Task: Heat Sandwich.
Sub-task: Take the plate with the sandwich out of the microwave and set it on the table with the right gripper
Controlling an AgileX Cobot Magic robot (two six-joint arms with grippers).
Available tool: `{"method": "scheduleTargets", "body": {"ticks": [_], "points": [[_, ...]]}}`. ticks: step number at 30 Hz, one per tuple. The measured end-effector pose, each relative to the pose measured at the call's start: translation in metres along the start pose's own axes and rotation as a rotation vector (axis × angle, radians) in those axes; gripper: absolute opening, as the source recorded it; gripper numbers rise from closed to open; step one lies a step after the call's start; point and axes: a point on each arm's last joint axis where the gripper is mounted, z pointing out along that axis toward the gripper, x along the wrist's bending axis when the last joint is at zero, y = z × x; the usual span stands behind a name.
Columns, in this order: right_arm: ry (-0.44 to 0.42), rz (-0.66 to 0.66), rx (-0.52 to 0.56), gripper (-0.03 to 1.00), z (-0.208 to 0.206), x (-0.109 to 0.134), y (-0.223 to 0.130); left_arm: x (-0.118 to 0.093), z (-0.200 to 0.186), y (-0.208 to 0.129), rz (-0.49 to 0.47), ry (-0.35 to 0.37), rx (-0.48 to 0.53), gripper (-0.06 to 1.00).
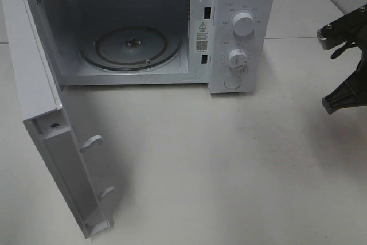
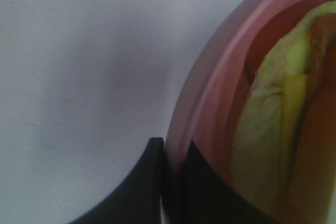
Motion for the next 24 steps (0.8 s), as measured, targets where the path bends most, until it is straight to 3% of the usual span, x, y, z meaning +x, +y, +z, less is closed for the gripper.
{"method": "scheduleTargets", "body": {"ticks": [8, 24], "points": [[-0.013, -0.004, 0.086, 0.06, 0.025, 0.015, 0.000, 0.000, 0.000, 0.000, 0.000, 0.000, 0.000, 0.97], [-0.021, -0.032, 0.140, 0.06, 0.059, 0.035, 0.001, 0.000, 0.000, 0.000, 0.000, 0.000, 0.000, 0.97]]}}
